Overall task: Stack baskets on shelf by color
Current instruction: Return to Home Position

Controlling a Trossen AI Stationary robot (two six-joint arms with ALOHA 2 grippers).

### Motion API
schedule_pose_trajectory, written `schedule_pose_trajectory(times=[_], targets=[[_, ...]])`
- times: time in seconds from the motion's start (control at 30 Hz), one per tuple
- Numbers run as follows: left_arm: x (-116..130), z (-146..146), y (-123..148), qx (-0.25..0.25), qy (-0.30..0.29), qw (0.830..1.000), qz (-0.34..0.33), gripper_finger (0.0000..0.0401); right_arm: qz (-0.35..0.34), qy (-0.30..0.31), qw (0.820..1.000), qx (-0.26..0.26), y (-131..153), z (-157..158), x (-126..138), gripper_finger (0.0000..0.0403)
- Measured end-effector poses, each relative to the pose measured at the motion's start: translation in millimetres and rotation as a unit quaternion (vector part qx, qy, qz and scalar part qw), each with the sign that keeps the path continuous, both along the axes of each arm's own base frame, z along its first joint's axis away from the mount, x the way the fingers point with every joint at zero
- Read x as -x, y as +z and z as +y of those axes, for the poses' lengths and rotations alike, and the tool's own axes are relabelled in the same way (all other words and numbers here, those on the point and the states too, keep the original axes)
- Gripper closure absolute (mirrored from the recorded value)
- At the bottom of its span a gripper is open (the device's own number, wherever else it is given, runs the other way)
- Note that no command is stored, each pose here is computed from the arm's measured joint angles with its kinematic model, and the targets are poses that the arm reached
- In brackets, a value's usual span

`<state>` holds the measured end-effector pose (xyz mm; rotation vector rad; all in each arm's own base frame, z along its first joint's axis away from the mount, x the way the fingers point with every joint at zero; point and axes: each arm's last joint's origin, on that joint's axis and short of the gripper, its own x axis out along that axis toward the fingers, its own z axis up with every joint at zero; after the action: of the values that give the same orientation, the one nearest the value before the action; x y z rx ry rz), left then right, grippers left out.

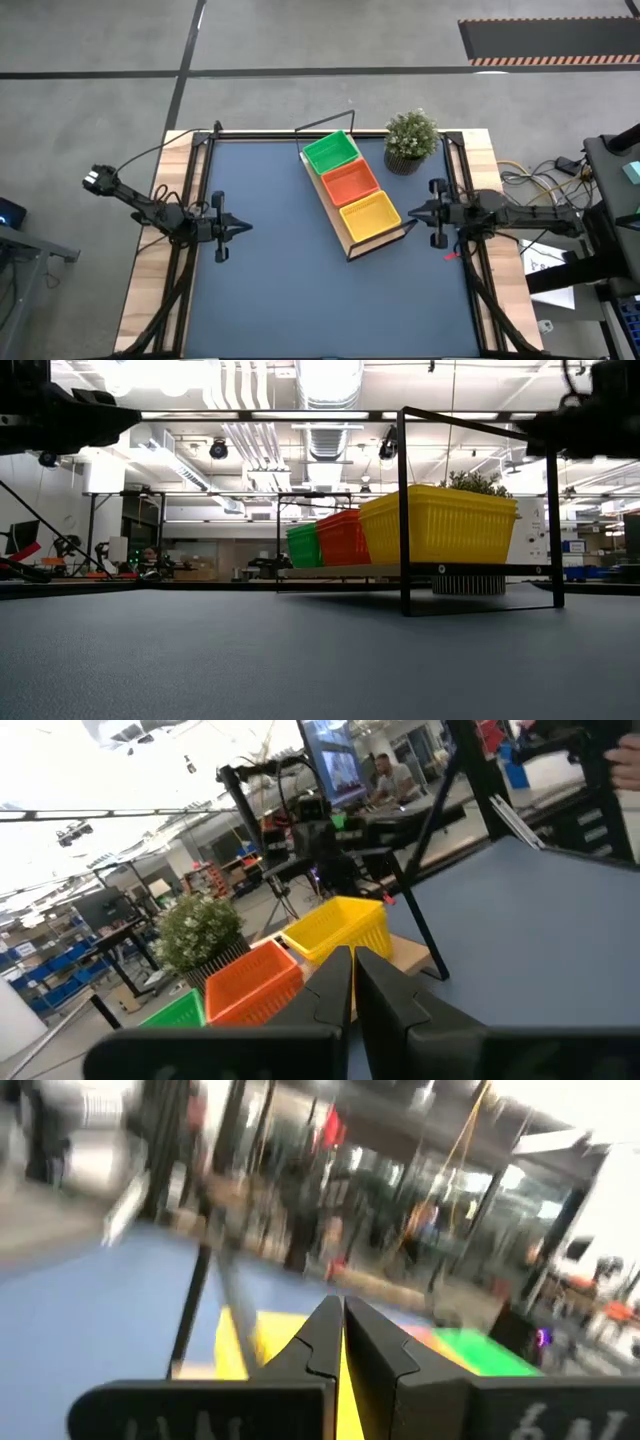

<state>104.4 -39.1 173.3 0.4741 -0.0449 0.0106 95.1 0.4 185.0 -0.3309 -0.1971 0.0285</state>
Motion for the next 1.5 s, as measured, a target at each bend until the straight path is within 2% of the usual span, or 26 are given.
schedule_pose_trajectory(times=[0.13,0.27,0.4,0.6,0.7,1.5], targets=[[-1,-1,-2,-0.004,-0.002,1.000,0.008,0.0401,0.078,-0.009,0.996,0.039,-15,0,-2,0.0394],[-2,-1,-3,-0.008,-0.001,1.000,0.016,0.0401,0.082,-0.056,0.995,-0.006,-16,-6,-2,0.0394],[-3,-2,-5,-0.012,-0.001,1.000,0.023,0.0401,0.081,-0.077,0.993,-0.048,-16,-11,-1,0.0394],[-4,-2,-7,-0.017,-0.001,0.999,0.033,0.0401,0.075,-0.089,0.984,-0.135,-16,-15,-1,0.0394],[-5,-3,-8,-0.019,-0.001,0.999,0.038,0.0401,0.073,-0.093,0.980,-0.163,-16,-17,-1,0.0394],[-6,-3,-11,-0.026,0.000,0.998,0.050,0.0401,0.081,-0.097,0.980,-0.155,-18,-17,-1,0.0394]])
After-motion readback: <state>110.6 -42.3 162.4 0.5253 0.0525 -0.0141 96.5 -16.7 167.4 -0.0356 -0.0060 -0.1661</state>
